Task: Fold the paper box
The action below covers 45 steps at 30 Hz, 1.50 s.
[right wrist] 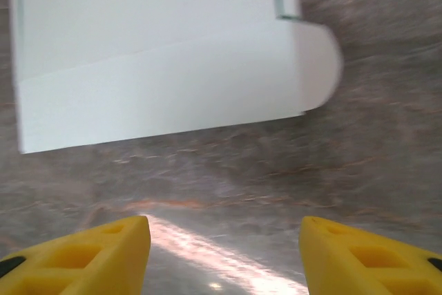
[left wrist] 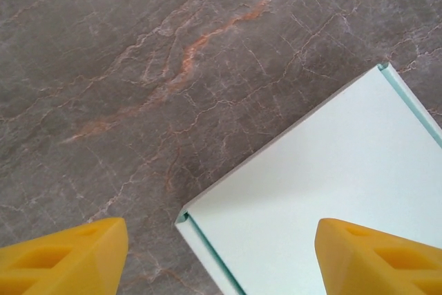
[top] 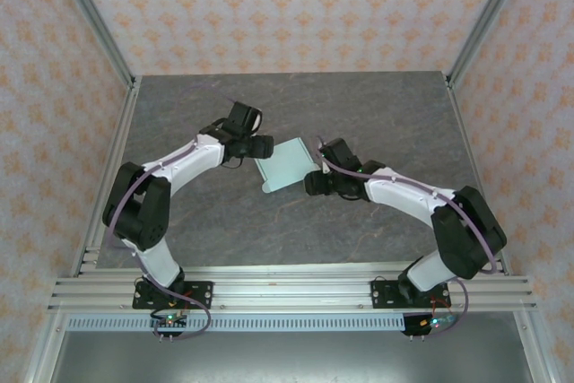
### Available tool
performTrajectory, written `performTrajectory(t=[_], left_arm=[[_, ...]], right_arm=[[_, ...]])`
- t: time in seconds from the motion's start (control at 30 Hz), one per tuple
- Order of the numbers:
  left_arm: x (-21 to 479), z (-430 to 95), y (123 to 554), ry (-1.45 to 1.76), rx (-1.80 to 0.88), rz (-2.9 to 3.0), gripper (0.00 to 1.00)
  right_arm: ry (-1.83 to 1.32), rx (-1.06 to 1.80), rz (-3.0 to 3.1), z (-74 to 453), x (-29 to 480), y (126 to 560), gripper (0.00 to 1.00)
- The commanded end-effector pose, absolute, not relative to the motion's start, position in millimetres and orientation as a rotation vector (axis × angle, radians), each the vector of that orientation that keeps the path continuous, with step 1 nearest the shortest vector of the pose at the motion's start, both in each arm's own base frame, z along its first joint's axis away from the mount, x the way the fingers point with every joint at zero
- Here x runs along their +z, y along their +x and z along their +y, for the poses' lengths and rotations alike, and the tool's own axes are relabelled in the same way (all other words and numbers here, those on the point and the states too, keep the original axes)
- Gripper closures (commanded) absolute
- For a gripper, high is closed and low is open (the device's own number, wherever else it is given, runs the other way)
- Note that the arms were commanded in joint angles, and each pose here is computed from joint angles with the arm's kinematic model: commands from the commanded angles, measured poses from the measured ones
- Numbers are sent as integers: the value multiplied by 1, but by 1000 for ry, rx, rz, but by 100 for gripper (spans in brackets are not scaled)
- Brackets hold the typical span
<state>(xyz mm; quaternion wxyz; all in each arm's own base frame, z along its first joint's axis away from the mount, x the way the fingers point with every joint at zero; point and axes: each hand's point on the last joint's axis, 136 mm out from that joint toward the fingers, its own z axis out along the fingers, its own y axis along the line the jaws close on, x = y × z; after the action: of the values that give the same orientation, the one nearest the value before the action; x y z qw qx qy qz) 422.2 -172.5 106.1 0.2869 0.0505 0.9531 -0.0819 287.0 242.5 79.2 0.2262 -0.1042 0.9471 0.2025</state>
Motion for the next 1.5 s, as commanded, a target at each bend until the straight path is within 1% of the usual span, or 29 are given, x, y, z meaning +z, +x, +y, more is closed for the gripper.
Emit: performTrajectory(t=[0.0, 0.1, 0.13, 0.33, 0.73, 0.93, 1.1, 1.27, 1.47], left_arm=[[95, -178, 427, 223, -237, 2612, 28], [95, -188, 439, 259, -307, 2622, 28], [84, -191, 442, 270, -333, 2648, 28], [75, -210, 449, 314, -509, 2700, 28], [80, -223, 421, 287, -736, 2700, 28], [77, -222, 411, 243, -776, 2695, 28], [75, -215, 420, 206, -728, 2693, 28], [70, -210, 427, 174, -718, 2699, 30], [53, -208, 423, 152, -722, 2734, 39]], right_arm=[[-111, 797, 2577, 271, 87, 291, 41], [-5, 905, 2542, 281, 86, 296, 41], [14, 924, 2539, 283, 85, 297, 41], [86, 972, 2562, 293, 68, 308, 41], [214, 1043, 2502, 265, 74, 353, 41], [247, 1034, 2491, 246, 76, 364, 42], [265, 1087, 2499, 249, 73, 358, 42], [304, 1166, 2478, 254, 71, 352, 47], [352, 1232, 2458, 259, 65, 348, 57]])
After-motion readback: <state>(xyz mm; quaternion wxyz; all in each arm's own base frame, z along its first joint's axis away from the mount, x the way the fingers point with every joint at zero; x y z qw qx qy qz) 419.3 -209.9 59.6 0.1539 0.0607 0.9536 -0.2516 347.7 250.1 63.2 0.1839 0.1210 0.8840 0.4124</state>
